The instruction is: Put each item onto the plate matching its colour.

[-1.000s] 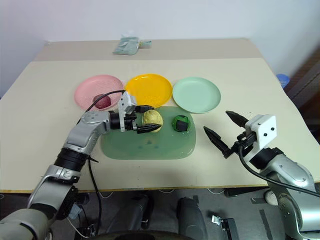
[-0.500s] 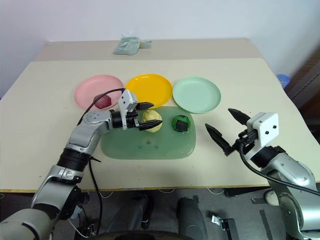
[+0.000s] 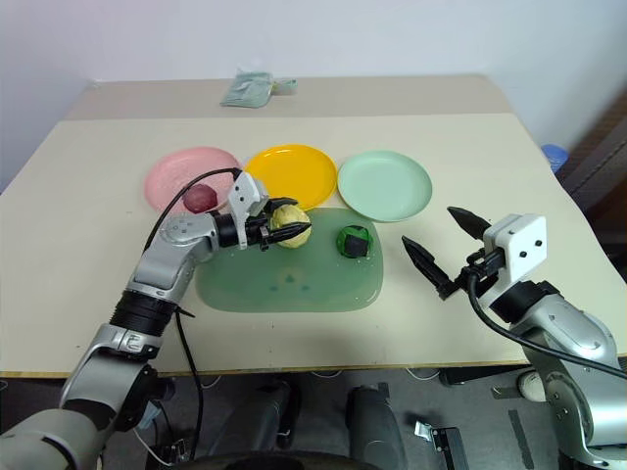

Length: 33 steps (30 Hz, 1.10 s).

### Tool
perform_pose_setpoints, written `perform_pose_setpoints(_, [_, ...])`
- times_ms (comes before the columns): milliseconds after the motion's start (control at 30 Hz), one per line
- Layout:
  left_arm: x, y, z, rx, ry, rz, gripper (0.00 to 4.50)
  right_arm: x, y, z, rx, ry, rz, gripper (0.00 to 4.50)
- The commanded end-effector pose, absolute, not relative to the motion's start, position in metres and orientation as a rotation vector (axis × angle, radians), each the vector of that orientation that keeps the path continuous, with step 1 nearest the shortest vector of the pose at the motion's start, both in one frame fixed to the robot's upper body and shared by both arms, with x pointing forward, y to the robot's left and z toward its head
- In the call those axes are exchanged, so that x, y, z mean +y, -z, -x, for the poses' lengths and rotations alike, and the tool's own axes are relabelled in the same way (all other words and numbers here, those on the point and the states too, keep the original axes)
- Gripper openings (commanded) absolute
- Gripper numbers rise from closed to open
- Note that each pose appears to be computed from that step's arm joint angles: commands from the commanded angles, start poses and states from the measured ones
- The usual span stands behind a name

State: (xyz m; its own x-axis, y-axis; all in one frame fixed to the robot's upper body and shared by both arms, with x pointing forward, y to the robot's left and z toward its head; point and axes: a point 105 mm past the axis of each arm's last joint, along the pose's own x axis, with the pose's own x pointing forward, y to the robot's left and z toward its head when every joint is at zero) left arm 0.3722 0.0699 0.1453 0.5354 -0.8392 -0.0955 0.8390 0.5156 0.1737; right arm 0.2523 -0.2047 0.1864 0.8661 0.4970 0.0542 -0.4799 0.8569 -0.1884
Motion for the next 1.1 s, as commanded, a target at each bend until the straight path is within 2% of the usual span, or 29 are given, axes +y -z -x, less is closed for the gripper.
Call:
perform_pose_setpoints(33, [0.077, -0.189, -0.396, -0.102, 0.846, -0.092, 2.32, -0.196, -0.202, -0.250, -0.159, -0.535, 0.207, 4.50])
perform_pose_setpoints(133, [0.085, -0.209, -0.421, -0.145, 0.673, -0.034, 2.32, -0.196, -0.205, -0.253, -0.171, -0.530, 0.209, 4.50])
perform_pose_setpoints(300, [0.079, -0.219, -0.454, -0.157, 0.481, -0.013, 2.32, -0.196, -0.208, -0.261, -0.186, -0.520, 0.213, 4.50])
perform_pose_setpoints(433, [0.061, -0.224, -0.466, -0.161, 0.438, 0.018, 2.32, -0.194, -0.208, -0.264, -0.192, -0.523, 0.216, 4.50])
perform_pose_setpoints(600, [0.052, -0.211, -0.473, -0.114, 0.394, 0.011, 2.32, -0.192, -0.209, -0.268, -0.200, -0.531, 0.222, 4.50])
perform_pose_setpoints(733, [0.049, -0.208, -0.473, -0.108, 0.417, 0.036, 4.27, -0.191, -0.210, -0.269, -0.203, -0.533, 0.224, 4.50])
perform_pose_setpoints(767, [0.048, -0.208, -0.472, -0.107, 0.428, 0.042, 4.43, -0.191, -0.210, -0.269, -0.203, -0.533, 0.223, 4.50])
perform_pose_setpoints(967, [0.053, -0.216, -0.466, -0.151, 0.487, 0.059, 4.43, -0.189, -0.207, -0.269, -0.201, -0.535, 0.216, 4.50])
perform_pose_setpoints(1100, [0.053, -0.225, -0.447, -0.215, 0.597, 0.051, 4.43, -0.187, -0.204, -0.271, -0.197, -0.542, 0.207, 4.50])
